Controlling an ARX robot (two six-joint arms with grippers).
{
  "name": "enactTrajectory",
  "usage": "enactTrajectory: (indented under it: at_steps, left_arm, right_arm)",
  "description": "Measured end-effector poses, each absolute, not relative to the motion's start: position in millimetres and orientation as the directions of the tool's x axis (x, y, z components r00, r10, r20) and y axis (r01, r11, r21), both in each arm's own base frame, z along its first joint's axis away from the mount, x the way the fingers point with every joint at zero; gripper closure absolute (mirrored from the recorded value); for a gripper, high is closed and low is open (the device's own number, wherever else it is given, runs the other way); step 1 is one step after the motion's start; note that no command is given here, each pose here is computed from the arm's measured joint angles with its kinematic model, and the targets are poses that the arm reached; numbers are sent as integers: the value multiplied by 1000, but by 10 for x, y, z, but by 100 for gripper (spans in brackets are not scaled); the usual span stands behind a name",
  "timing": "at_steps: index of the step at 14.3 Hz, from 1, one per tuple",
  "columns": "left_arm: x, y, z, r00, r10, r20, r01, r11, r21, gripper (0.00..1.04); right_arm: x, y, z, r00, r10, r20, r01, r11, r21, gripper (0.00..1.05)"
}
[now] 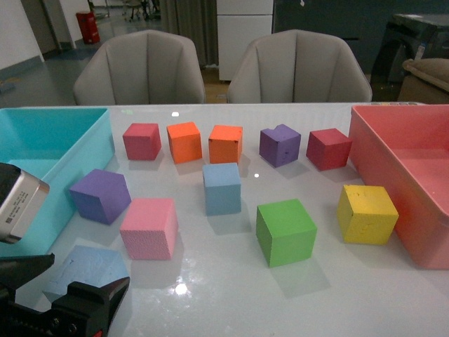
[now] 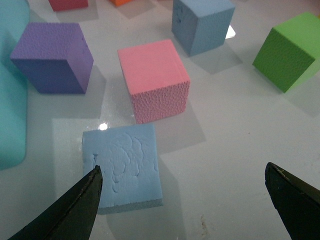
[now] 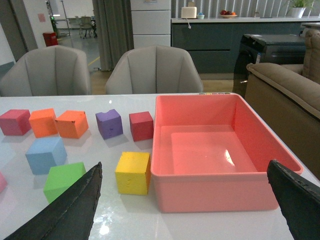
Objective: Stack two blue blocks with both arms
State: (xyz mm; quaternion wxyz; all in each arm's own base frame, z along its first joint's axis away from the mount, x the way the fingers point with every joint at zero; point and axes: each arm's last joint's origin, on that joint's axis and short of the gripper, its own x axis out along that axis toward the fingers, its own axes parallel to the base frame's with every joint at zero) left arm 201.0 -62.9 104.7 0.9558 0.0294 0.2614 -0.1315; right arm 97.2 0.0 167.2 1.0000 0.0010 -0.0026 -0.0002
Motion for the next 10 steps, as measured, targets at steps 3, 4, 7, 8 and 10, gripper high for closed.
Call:
enactTrajectory:
  at_steps: [3, 4, 7, 8, 10]
  left_arm:
    - [2200, -578, 927, 810, -212, -546, 223, 974, -46, 7]
    - [2244, -560, 894, 805, -201, -558, 209, 977, -50, 7]
    - [2433, -501, 855, 807, -165, -566, 156, 986, -66, 7]
    - [2449, -494, 831, 801, -161, -577, 151, 986, -66, 7]
    - [2477, -500, 765, 784, -161, -600, 151, 986, -67, 7]
  right_arm:
    - [972, 0, 1672, 1000, 0, 5, 0, 1000, 2, 6]
    - [972, 0, 1672, 1000, 0, 5, 0, 1000, 2, 6]
    - [972, 0, 1672, 1000, 0, 5, 0, 1000, 2, 6]
    - [972, 0, 1672, 1000, 0, 5, 0, 1000, 2, 6]
    - [972, 0, 1672, 1000, 0, 5, 0, 1000, 2, 6]
